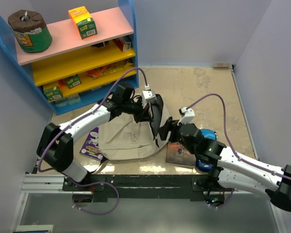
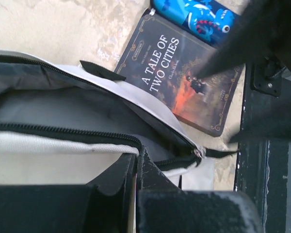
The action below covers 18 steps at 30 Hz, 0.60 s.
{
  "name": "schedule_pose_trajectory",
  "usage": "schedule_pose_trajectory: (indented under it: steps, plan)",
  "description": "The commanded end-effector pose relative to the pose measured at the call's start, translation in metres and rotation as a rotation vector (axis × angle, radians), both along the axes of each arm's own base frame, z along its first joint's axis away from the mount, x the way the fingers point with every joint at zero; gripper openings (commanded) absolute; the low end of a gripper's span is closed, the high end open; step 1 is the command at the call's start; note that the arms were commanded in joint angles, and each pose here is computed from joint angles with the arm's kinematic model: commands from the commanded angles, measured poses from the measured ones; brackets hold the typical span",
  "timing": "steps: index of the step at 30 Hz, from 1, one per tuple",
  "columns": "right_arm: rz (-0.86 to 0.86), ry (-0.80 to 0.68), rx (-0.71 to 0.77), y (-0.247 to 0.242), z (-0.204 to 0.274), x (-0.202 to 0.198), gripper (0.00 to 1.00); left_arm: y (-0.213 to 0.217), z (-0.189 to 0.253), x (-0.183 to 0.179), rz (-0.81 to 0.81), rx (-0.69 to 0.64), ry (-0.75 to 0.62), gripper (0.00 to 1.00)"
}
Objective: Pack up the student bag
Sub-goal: Unzip the student bag at the center of the board.
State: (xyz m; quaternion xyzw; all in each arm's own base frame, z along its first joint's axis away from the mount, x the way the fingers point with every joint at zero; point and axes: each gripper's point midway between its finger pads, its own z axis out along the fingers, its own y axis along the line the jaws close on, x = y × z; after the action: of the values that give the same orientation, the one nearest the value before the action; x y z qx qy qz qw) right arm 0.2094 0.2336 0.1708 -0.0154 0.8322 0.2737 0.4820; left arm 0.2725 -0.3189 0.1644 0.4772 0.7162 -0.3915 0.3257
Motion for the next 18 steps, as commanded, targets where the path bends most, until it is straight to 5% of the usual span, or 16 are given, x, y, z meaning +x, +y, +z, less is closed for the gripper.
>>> schedule_pose_trajectory:
  steps: [1, 7, 18]
  plan:
    - [-0.147, -0.054, -0.102, -0.037, 0.017, 0.045, 0.74, 0.005, 0.036, -0.016, -0.087, -0.050, -0.086, 0.00]
    - [-0.196, -0.103, -0.238, -0.039, 0.017, 0.108, 0.79, 0.013, 0.028, -0.031, -0.121, -0.034, -0.066, 0.00]
    - [-0.021, -0.102, -0.451, 0.003, -0.020, 0.187, 0.88, 0.029, 0.045, -0.082, -0.339, -0.063, -0.050, 0.00]
